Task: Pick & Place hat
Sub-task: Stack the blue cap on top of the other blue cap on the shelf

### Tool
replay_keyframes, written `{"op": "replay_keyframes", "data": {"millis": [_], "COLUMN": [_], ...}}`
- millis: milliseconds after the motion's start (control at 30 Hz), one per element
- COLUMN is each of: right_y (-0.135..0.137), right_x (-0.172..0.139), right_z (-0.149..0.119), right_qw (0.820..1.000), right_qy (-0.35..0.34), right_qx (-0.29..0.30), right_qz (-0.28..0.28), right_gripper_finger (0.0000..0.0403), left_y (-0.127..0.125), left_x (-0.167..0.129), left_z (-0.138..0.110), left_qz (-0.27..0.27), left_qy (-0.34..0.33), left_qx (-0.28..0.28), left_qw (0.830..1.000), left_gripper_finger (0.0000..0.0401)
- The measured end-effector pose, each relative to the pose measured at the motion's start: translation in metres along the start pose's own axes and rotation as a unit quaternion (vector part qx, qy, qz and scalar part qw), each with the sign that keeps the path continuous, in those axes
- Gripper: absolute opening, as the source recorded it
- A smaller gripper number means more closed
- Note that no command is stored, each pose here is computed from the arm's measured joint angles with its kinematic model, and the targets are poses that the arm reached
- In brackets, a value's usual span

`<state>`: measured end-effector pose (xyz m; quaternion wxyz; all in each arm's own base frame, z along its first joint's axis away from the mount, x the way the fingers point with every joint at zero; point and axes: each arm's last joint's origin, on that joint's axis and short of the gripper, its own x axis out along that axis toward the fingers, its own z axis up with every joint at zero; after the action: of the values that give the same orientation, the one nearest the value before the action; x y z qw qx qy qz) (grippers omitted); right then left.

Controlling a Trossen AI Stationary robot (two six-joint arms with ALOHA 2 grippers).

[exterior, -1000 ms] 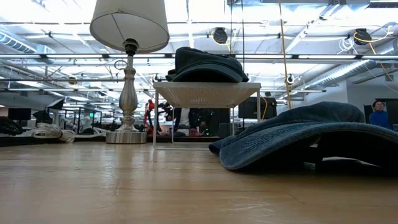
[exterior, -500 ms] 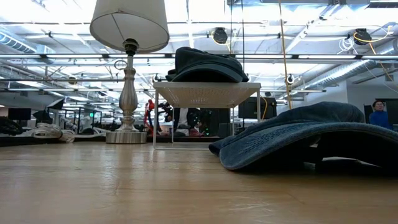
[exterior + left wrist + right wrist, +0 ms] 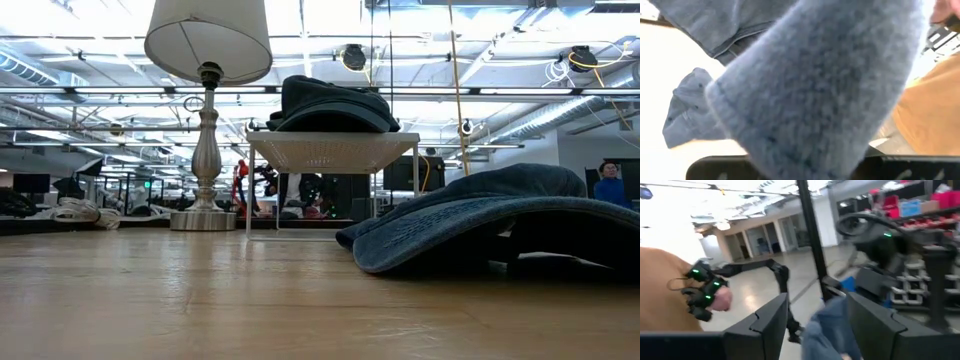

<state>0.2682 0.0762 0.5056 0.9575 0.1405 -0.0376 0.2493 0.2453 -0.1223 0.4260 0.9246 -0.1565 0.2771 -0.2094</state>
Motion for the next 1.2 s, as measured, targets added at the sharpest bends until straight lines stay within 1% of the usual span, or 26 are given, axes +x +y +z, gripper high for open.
{"op": "replay_keyframes", "data": {"millis": [67,200,267,333,500,567,633,833,900,1033,1133,1200], "right_y": [-0.005,-0.018,-0.026,-0.034,-0.054,-0.061,-0.065,-0.075,-0.075,-0.074,-0.069,-0.062], "right_x": [-0.011,-0.027,-0.031,-0.031,-0.021,-0.017,-0.014,-0.001,0.002,0.017,0.025,0.027], "right_z": [0.003,0.006,0.005,0.003,-0.009,-0.011,-0.014,-0.027,-0.030,-0.043,-0.051,-0.053], "right_qw": [1.000,0.998,0.997,0.996,0.991,0.991,0.991,0.988,0.987,0.985,0.983,0.983], "right_qy": [0.013,0.046,0.064,0.085,0.123,0.123,0.131,0.153,0.158,0.174,0.185,0.185], "right_qx": [-0.008,-0.010,-0.002,0.018,0.043,0.040,0.034,0.014,0.005,0.006,0.007,-0.002], "right_qz": [-0.019,-0.051,-0.043,-0.029,-0.012,-0.016,-0.008,-0.011,-0.019,-0.006,-0.006,-0.009], "right_gripper_finger": [0.0188,0.0169,0.0161,0.0154,0.0147,0.0148,0.0153,0.0178,0.0186,0.0196,0.0196,0.0196], "left_y": [0.001,0.009,0.012,0.015,0.026,0.030,0.033,0.036,0.036,0.036,0.037,0.037], "left_x": [-0.001,-0.002,-0.002,-0.003,-0.004,-0.005,-0.006,-0.007,-0.007,-0.007,-0.007,-0.008], "left_z": [0.000,0.000,0.002,0.002,0.000,0.001,0.001,-0.003,-0.003,-0.003,-0.006,-0.007], "left_qz": [-0.001,0.018,0.032,0.042,0.078,0.087,0.089,0.089,0.089,0.090,0.096,0.100], "left_qy": [0.004,0.012,0.003,0.003,0.019,0.020,0.023,0.048,0.048,0.052,0.064,0.072], "left_qx": [-0.008,-0.034,-0.040,-0.045,-0.055,-0.059,-0.063,-0.070,-0.069,-0.070,-0.078,-0.081], "left_qw": [1.000,0.999,0.999,0.998,0.995,0.994,0.994,0.992,0.992,0.992,0.990,0.989], "left_gripper_finger": [0.0008,0.0008,0.0008,0.0008,0.0008,0.0008,0.0008,0.0008,0.0008,0.0008,0.0008,0.0008]}}
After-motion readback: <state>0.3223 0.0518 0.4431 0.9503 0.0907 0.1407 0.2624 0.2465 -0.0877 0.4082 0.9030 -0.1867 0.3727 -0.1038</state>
